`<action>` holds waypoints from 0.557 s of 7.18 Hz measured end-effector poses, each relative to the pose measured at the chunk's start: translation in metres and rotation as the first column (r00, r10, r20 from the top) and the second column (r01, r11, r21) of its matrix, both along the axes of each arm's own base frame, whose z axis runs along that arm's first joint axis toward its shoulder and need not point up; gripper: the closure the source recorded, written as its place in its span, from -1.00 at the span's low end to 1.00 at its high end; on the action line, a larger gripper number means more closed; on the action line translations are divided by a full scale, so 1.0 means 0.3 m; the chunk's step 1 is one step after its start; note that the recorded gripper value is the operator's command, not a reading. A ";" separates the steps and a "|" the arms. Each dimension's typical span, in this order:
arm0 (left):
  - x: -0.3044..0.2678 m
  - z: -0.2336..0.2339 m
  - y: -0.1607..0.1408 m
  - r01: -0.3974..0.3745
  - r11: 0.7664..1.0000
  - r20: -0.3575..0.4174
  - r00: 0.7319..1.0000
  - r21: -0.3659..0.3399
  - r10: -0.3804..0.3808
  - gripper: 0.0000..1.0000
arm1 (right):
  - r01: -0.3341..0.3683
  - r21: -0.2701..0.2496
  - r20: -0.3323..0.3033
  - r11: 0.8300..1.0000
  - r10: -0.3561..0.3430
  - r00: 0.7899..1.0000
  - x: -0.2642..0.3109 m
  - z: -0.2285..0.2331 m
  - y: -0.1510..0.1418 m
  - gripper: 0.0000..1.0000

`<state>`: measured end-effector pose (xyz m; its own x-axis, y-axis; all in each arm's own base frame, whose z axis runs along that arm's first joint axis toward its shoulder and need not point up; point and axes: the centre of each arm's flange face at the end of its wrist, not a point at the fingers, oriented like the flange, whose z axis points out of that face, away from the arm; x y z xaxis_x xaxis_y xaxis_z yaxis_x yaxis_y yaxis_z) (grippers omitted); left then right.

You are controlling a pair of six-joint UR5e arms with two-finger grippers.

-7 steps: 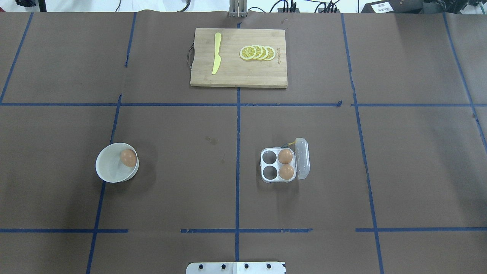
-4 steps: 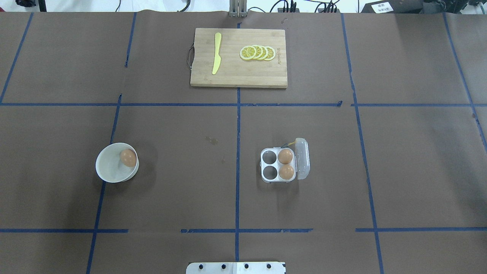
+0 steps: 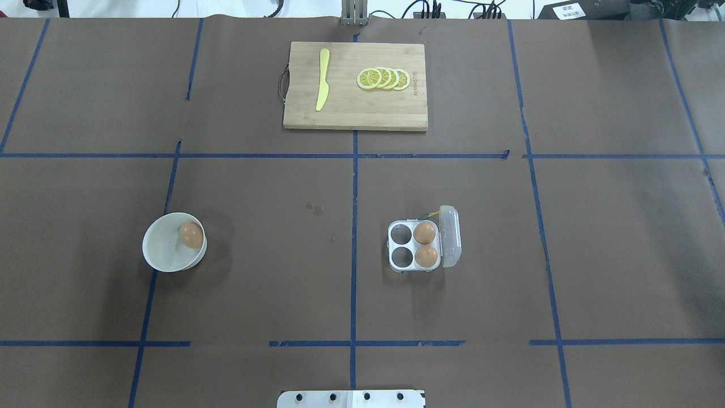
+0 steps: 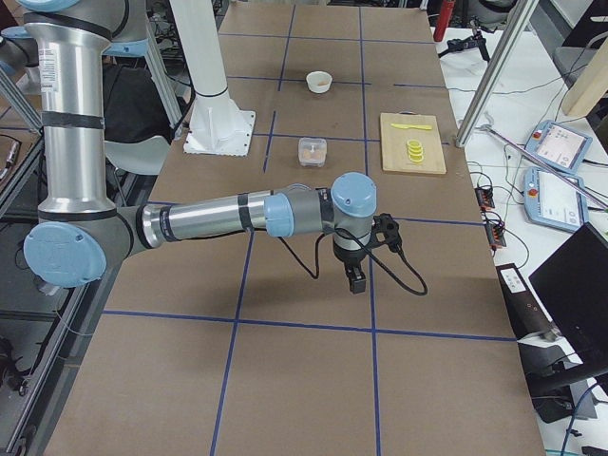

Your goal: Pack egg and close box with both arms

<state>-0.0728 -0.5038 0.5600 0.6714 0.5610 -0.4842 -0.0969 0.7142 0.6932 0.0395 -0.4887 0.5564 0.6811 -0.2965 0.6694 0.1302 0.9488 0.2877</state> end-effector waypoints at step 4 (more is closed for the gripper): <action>0.084 -0.064 0.011 0.005 0.993 -0.054 0.999 0.118 0.001 -1.00 | -0.079 0.042 0.066 0.996 0.076 0.995 -0.013 -0.060 -0.014 -1.00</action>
